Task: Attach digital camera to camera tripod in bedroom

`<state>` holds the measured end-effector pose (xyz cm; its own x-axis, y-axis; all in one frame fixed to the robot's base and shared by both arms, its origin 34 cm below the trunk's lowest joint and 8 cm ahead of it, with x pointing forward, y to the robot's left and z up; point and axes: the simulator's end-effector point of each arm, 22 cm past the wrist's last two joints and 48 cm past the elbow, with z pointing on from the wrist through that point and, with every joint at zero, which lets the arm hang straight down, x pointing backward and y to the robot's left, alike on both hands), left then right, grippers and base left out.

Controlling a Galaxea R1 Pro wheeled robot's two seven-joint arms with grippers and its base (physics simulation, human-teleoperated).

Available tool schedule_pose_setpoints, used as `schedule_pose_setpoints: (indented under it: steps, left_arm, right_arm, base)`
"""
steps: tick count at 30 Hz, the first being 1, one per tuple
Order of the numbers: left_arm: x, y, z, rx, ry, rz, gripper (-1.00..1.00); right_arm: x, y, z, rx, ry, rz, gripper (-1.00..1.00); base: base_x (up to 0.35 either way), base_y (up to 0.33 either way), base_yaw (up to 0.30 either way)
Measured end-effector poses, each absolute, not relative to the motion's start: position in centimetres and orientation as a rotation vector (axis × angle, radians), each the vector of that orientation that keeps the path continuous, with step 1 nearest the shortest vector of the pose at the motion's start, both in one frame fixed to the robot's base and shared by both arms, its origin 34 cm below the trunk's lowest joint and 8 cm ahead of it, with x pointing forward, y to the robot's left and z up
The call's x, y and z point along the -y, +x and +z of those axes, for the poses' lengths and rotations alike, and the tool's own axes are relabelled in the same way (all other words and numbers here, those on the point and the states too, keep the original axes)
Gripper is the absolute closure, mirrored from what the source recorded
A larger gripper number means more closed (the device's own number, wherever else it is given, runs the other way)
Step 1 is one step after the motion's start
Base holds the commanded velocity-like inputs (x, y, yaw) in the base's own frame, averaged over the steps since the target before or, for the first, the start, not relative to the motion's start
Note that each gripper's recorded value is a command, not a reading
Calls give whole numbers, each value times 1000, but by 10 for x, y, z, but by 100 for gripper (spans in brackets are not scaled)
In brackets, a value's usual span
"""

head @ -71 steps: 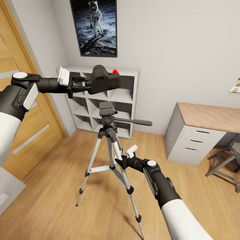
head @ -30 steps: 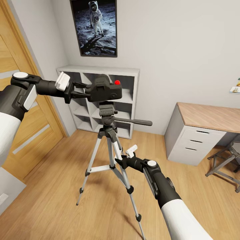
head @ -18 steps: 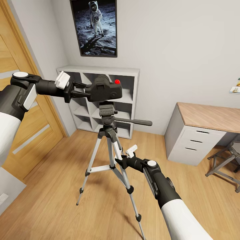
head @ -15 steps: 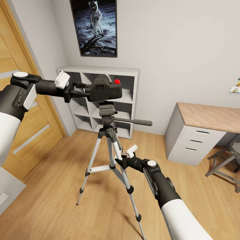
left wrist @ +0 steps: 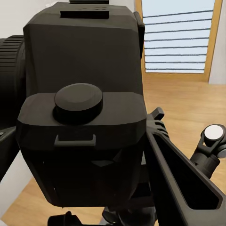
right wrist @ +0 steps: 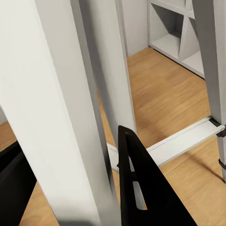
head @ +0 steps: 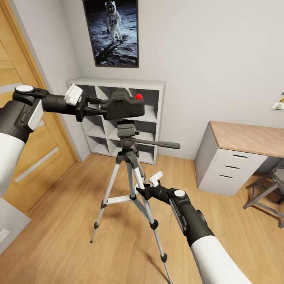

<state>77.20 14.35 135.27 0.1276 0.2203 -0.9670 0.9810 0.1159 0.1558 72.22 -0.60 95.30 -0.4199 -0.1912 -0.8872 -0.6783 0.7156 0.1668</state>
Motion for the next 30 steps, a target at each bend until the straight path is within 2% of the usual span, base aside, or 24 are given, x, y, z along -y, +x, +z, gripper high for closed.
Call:
schedule_pose_setpoints:
  steps: [30]
  left_arm:
    - [-142, 772, 1330, -1345, 1309, -933, 100]
  right_arm:
    - [6, 722, 953, -1967, -666, 642, 100]
  base:
    - [0, 0, 0]
